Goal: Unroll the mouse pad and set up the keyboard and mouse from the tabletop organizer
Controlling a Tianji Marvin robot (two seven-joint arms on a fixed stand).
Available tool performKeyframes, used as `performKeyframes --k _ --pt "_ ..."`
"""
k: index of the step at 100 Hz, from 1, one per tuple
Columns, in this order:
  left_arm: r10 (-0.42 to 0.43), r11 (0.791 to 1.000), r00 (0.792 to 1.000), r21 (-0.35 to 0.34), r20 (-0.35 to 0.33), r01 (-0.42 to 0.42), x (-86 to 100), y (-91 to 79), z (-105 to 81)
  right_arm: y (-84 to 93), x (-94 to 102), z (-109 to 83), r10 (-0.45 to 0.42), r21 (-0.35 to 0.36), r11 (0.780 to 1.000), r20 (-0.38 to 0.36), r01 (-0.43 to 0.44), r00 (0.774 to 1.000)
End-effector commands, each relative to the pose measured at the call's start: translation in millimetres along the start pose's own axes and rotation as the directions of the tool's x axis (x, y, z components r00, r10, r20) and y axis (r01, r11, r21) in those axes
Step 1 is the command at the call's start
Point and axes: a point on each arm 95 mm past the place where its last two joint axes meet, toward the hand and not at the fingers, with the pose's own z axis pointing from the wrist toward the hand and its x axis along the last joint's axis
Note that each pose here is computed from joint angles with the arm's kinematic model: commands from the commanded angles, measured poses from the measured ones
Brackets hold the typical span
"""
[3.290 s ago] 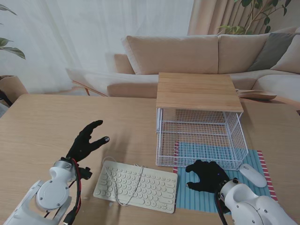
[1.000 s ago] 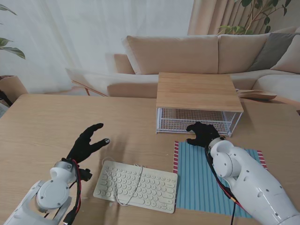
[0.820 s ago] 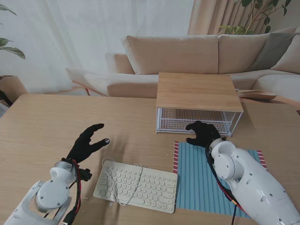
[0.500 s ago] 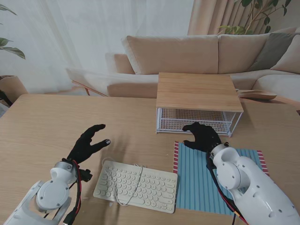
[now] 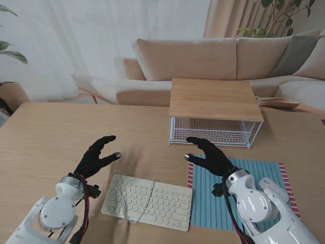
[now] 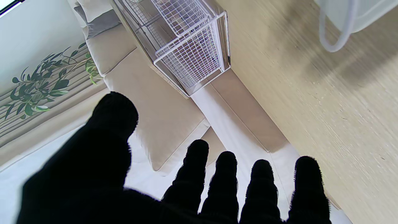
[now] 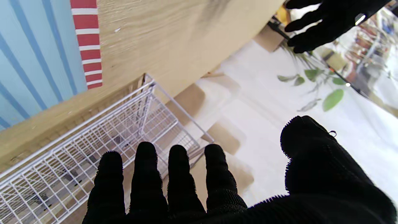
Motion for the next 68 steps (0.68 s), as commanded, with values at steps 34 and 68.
performKeyframes --k 34,68 --pt "-0.007 0.999 1.0 -0.038 -0.002 0.006 -3.4 9.5 1.3 -35.1 -4.8 1.6 0.097 -0.013 0.995 0.003 -0.097 0.995" --pt "-0.005 0.999 1.0 -0.041 0.004 0.005 -5.2 10.3 1.6 -35.9 -2.8 4.1 0.096 -0.008 0.995 0.003 -0.096 0.995"
